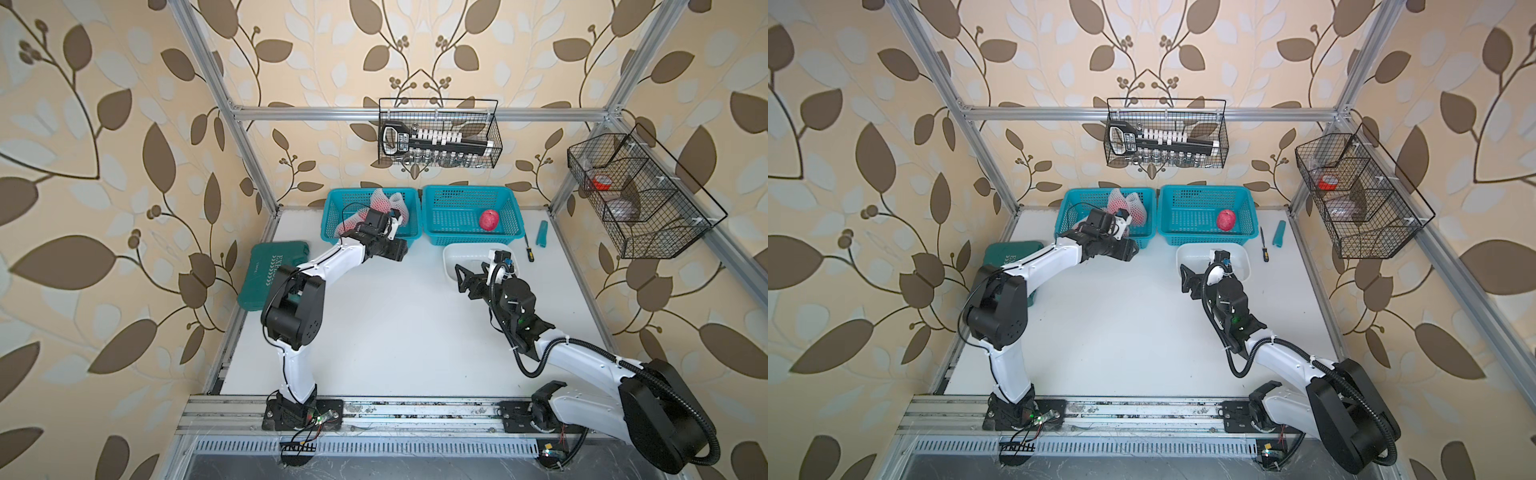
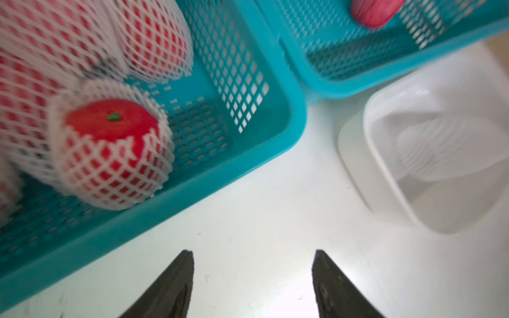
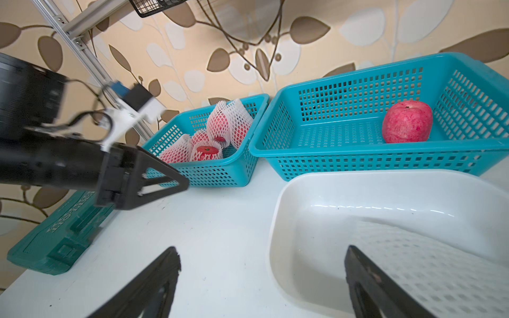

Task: Remove foam nets from apples
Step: Adjust the basket at the center of the board, then pick up the apple from the basket.

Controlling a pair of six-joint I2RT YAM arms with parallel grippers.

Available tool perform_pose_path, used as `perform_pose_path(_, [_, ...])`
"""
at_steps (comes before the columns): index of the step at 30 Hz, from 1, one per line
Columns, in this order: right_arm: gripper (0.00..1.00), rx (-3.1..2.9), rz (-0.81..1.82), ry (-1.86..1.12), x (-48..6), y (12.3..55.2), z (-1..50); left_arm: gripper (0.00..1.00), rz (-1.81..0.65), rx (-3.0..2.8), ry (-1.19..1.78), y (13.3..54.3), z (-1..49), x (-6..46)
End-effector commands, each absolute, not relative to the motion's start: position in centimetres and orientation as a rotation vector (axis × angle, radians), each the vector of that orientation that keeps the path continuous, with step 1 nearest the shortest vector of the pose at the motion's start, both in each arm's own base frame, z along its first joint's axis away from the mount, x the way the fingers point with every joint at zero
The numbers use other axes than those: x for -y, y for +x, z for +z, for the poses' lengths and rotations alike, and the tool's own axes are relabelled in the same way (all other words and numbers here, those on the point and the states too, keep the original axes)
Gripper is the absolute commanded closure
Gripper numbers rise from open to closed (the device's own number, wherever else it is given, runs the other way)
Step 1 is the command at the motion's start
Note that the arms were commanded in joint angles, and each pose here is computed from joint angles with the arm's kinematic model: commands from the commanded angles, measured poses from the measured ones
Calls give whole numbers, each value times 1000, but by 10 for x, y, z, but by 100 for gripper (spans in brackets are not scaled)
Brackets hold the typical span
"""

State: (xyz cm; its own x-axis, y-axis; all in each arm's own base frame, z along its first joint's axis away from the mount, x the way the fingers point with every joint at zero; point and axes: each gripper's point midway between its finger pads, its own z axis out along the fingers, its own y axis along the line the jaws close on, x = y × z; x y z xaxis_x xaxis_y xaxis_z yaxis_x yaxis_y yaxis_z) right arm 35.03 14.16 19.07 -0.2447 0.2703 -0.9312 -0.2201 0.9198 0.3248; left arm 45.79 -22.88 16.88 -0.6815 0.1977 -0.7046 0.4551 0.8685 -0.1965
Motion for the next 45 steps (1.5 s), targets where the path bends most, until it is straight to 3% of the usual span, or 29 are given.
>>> perform_pose_path(1, [7, -1746, 460, 62, -141, 351, 188, 19, -457, -2201, 412, 459, 244, 210])
perform_pose_path(13, [2, -1620, 682, -309, -206, 320, 213, 12, -327, -2530, 335, 517, 200, 172])
perform_pose_path(21, [2, -1660, 633, -262, -202, 328, 205, 8, -295, -2592, 402, 531, 170, 175])
perform_pose_path(23, [2, -1662, 634, -257, -202, 328, 204, 1, -277, -2601, 402, 535, 161, 174])
perform_pose_path(45, [2, -1702, 628, -229, -202, 334, 197, 1, -208, -2570, 442, 573, 106, 190])
